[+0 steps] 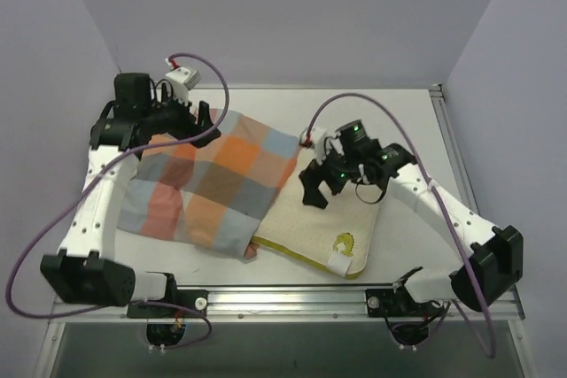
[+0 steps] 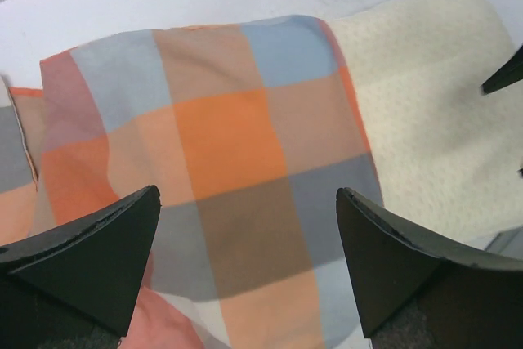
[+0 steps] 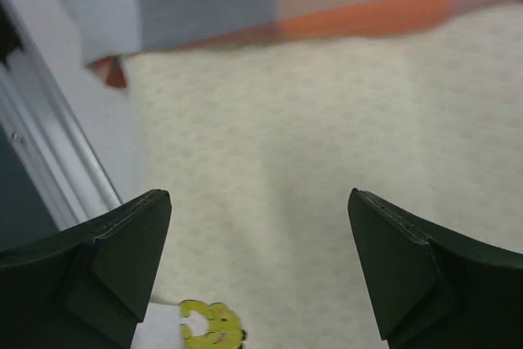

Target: Put the pillow into the pillowcase

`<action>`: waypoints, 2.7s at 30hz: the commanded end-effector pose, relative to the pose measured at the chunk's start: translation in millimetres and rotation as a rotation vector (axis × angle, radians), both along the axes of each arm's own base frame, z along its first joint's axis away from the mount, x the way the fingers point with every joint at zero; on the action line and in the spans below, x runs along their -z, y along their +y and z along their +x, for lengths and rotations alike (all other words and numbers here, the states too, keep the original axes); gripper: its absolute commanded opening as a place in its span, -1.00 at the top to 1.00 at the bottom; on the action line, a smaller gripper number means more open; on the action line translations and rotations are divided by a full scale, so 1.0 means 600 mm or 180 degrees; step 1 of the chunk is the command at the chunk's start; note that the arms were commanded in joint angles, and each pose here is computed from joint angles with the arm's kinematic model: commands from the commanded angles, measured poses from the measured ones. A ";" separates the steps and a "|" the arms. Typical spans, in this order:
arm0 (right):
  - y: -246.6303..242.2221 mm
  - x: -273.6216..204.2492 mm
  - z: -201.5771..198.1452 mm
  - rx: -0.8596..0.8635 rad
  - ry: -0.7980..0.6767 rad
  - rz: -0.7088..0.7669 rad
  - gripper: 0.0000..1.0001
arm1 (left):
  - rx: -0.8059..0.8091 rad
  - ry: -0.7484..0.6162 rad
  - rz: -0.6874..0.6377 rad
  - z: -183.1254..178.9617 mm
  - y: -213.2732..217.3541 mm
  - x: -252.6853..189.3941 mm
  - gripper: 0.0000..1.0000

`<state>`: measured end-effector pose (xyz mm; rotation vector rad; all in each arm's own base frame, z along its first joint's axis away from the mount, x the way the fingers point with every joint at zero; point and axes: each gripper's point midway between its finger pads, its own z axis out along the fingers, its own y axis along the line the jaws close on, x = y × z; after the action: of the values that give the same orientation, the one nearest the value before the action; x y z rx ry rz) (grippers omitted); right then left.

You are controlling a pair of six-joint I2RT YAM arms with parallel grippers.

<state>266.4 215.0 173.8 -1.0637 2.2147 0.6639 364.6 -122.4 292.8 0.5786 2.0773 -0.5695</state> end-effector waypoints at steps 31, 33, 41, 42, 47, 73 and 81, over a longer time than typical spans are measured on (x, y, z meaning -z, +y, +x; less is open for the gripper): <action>0.172 -0.018 -0.069 -0.0567 0.0619 0.0244 1.00 | 0.3080 -0.1127 0.2090 -0.352 -0.036 0.160 -0.91; 0.176 -0.024 -0.068 -0.0551 0.0709 0.0324 1.00 | 0.3518 -0.1407 0.2371 -0.371 -0.088 0.190 -0.95; 0.166 -0.060 -0.055 -0.0503 0.0812 0.0593 1.00 | 0.4166 -0.2051 0.3779 -0.359 -0.185 0.293 -0.95; 0.164 -0.062 -0.057 -0.0510 0.0829 0.0606 1.00 | 0.4014 -0.2083 0.3950 -0.340 -0.184 0.294 -0.95; 0.161 -0.056 -0.070 -0.0561 0.0910 0.0616 1.00 | 0.3628 -0.2219 0.4537 -0.270 -0.190 0.330 -0.95; 0.210 0.060 -0.038 -0.0289 0.2082 0.0959 1.00 | 0.4077 -0.2829 0.2418 -0.370 -0.397 0.227 1.00; 0.161 0.262 -0.123 0.0131 0.3042 0.0539 1.00 | 0.3425 -0.2278 0.1367 -0.419 -0.361 0.088 -0.38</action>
<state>196.3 318.2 39.5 -0.7299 2.7947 1.5832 119.1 -315.1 142.2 2.2009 1.0253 -0.1643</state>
